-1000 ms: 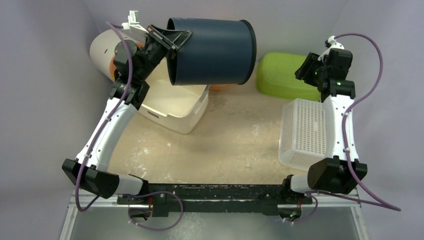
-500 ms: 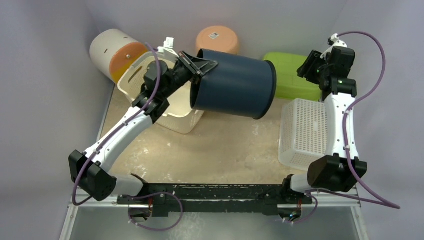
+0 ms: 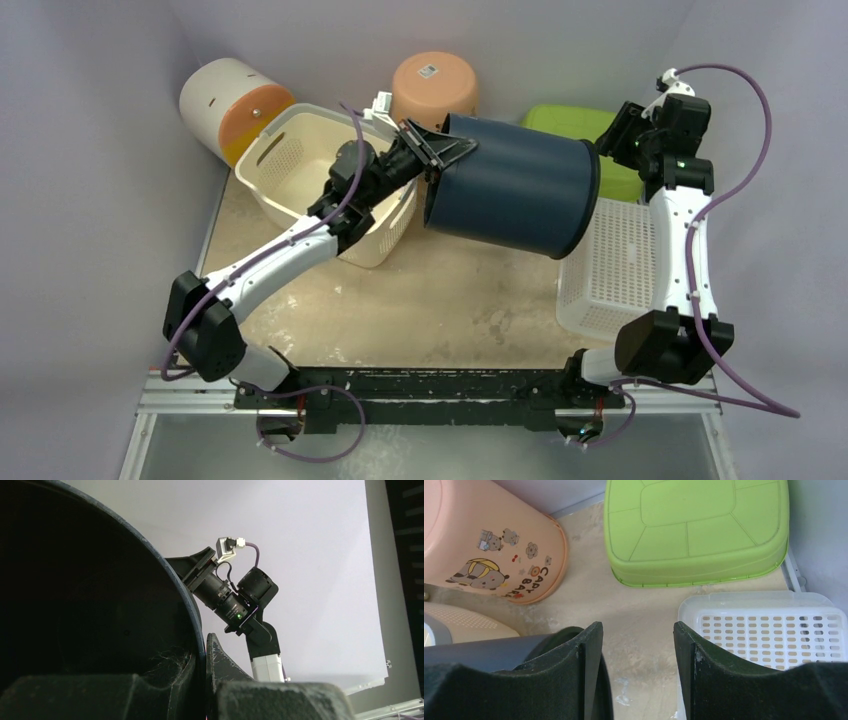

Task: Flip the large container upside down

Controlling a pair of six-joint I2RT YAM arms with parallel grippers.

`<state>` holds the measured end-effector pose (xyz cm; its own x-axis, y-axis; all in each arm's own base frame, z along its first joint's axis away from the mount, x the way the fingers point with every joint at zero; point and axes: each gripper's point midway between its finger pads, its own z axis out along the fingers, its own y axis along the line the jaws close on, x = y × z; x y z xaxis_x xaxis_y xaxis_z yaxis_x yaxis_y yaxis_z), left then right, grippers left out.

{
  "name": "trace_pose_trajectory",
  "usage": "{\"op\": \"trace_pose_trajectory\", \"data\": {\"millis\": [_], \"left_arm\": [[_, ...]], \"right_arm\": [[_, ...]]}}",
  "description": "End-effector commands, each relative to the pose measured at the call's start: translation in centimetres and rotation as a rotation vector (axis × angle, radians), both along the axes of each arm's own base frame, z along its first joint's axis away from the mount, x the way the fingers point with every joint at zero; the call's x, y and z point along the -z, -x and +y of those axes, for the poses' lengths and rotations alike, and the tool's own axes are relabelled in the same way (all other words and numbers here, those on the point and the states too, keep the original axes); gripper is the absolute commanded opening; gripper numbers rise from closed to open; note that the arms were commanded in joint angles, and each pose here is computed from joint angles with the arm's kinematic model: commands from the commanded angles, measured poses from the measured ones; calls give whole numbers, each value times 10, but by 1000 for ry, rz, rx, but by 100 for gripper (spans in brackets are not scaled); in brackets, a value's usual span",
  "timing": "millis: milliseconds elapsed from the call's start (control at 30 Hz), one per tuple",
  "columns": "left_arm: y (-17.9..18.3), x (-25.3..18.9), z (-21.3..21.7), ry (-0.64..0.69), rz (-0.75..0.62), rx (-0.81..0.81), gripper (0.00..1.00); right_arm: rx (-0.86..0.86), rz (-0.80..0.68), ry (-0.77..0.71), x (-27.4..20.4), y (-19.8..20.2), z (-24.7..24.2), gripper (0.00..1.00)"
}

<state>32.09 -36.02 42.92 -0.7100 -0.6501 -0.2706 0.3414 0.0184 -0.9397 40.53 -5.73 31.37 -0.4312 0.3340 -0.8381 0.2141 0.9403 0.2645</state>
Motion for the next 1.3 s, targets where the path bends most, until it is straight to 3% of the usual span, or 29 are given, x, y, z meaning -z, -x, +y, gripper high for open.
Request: {"op": "trace_pose_trajectory", "data": {"millis": [0,133,633,1267], "left_arm": [[38,-97,18,357,-230,57,0],[36,-75,9,395,-205,79,0],[17,35,-13,285,-94,53,0],[-15,167,-5,-320,49,-101,0]], "right_arm": [[-8,-54,24,-16,-1,-3,57],[-6,-48,26,-13,0,-3,57],[29,-22,43,-3,14,-8,58],[109,203,11,82,89,-3,57]]}}
